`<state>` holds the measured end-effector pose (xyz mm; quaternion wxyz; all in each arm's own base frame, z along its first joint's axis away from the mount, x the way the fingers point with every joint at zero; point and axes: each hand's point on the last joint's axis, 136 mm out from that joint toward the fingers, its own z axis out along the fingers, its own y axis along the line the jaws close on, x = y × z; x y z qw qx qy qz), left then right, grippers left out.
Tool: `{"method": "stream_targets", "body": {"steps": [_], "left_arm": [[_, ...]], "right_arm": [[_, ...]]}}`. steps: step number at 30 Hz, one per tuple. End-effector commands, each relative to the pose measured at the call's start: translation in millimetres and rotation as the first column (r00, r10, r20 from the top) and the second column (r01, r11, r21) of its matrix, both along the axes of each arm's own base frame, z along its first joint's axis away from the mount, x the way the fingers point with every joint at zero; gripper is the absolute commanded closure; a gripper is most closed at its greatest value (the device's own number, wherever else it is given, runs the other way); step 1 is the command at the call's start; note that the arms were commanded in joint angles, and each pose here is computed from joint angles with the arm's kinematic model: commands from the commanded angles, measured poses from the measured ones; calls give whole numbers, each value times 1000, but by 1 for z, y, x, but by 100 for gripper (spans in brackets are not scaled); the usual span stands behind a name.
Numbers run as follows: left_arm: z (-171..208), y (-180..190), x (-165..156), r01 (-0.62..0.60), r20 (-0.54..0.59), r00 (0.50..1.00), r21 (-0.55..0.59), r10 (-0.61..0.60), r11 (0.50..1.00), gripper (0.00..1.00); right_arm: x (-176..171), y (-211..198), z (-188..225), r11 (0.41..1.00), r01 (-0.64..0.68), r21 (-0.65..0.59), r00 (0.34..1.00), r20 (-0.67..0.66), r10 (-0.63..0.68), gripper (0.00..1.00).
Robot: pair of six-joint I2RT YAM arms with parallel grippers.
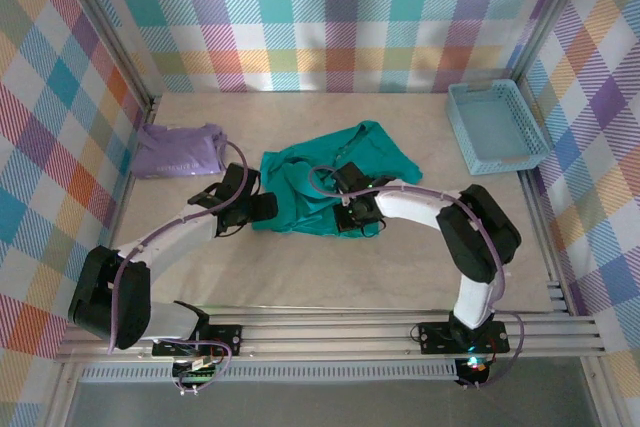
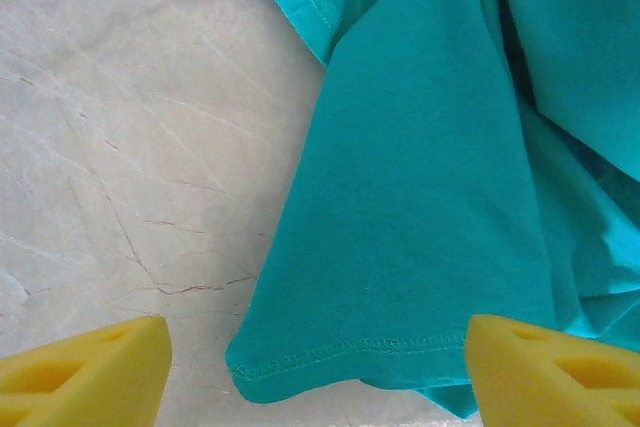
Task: Fold the inside-out t-shirt
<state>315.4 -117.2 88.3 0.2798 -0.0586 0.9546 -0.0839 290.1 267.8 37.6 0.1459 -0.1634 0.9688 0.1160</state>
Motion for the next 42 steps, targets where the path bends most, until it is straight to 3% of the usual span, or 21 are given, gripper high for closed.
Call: {"method": "stream_targets", "body": {"steps": [1,12,15,19,26,32,37,42], "left_arm": [[-16,15,-5,-42,-43,998,20,42,999,26],[-55,-6,6,-34,-137,991,-147,14,989,47],[-63,-8,10,-33,-146,989,-150,11,988,62],[-56,-2,20,-42,-118,993,-132,27,990,98],[65,21,30,-98,172,977,-146,123,984,100],[156,21,29,-61,308,944,-198,121,978,100],[232,28,22,-38,439,889,-208,128,977,100],[309,41,-2,-24,566,812,-208,140,978,100]], "right_arm": [[9,-1,45,999,-6,47,996,88,2,99],[11,1,55,994,16,108,997,77,-24,98],[13,-1,59,993,25,115,996,86,-35,98],[26,-12,86,988,48,145,988,137,-68,97],[50,-62,186,959,95,266,931,319,-180,97],[55,-83,273,904,60,423,856,445,-264,100],[49,-104,334,891,26,454,777,552,-304,100],[17,-125,405,888,-35,459,658,679,-326,100]]}}
